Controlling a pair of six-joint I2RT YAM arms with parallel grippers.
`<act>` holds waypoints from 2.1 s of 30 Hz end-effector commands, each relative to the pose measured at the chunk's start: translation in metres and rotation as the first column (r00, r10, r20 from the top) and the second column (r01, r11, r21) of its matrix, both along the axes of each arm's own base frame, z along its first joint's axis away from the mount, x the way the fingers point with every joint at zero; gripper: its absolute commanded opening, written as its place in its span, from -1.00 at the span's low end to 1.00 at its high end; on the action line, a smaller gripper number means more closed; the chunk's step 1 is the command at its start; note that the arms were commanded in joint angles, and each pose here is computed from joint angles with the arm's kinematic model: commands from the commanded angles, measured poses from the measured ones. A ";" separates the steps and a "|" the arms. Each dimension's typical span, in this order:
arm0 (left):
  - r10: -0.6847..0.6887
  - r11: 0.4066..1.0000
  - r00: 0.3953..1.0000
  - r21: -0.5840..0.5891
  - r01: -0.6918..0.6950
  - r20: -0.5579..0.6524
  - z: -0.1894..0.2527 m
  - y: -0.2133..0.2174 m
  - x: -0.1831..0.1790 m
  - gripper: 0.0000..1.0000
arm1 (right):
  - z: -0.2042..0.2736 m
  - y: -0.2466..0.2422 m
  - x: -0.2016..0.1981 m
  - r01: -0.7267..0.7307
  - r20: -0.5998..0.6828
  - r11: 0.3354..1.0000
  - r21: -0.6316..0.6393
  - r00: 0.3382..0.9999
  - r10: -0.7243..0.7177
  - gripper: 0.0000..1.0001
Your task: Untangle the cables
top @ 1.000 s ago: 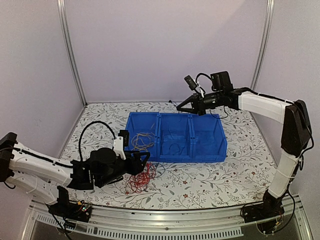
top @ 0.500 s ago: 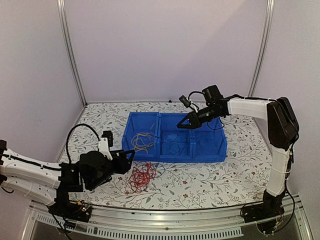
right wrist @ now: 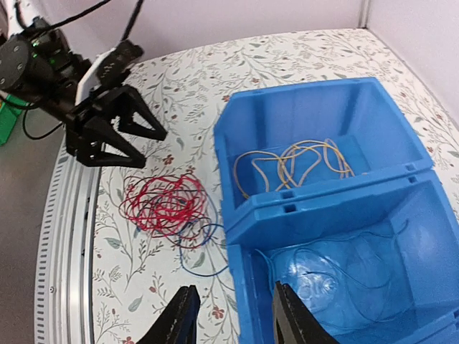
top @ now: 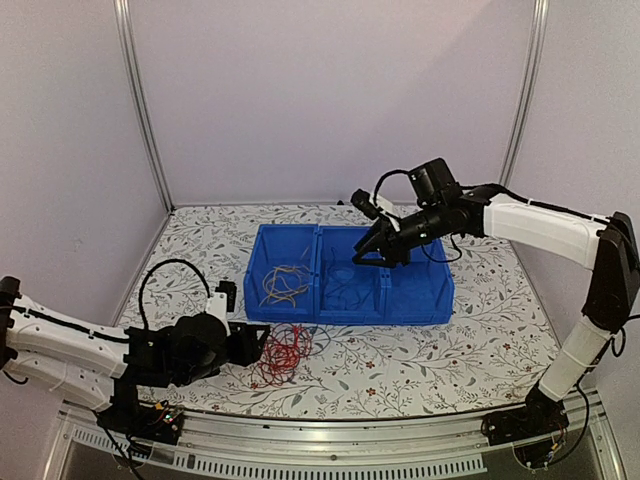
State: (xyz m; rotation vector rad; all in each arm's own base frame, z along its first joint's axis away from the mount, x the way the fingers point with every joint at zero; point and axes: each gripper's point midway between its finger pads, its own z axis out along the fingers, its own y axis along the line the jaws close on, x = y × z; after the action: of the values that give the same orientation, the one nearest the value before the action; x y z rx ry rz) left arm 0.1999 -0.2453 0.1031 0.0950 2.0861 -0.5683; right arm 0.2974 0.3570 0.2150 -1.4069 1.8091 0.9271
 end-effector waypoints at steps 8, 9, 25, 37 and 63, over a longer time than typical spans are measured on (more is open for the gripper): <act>-0.063 0.995 0.992 0.074 0.071 -0.108 -0.030 -0.005 -0.011 0.17 | -0.111 0.037 -0.097 -0.307 0.156 0.885 -0.351 0.912 0.379 -0.25; -0.057 0.995 0.993 0.071 0.064 -0.105 -0.029 -0.005 -0.010 0.16 | -0.118 0.039 -0.100 -0.306 0.192 0.873 -0.379 0.897 0.398 -0.23; -0.058 0.996 0.998 -0.064 0.056 -0.022 -0.001 -0.009 -0.005 0.18 | -0.178 0.065 -0.086 -0.260 0.353 0.809 -0.528 0.799 0.487 0.10; -0.138 0.984 0.990 -0.117 0.135 -0.021 0.001 -0.051 0.013 0.18 | -0.196 0.064 -0.086 -0.280 0.347 0.775 -0.566 0.772 0.532 -0.97; -0.329 0.944 0.879 -0.131 0.302 -0.346 -0.095 -0.116 -0.014 -0.39 | 0.176 0.054 -0.110 -0.272 0.541 0.962 0.029 0.813 0.213 -1.00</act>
State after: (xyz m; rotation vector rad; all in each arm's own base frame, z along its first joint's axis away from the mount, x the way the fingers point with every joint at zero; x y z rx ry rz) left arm 0.1904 -0.3668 0.0215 0.3283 2.3699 -0.9078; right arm 0.1836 0.4204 0.3434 -1.7384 1.1728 0.6034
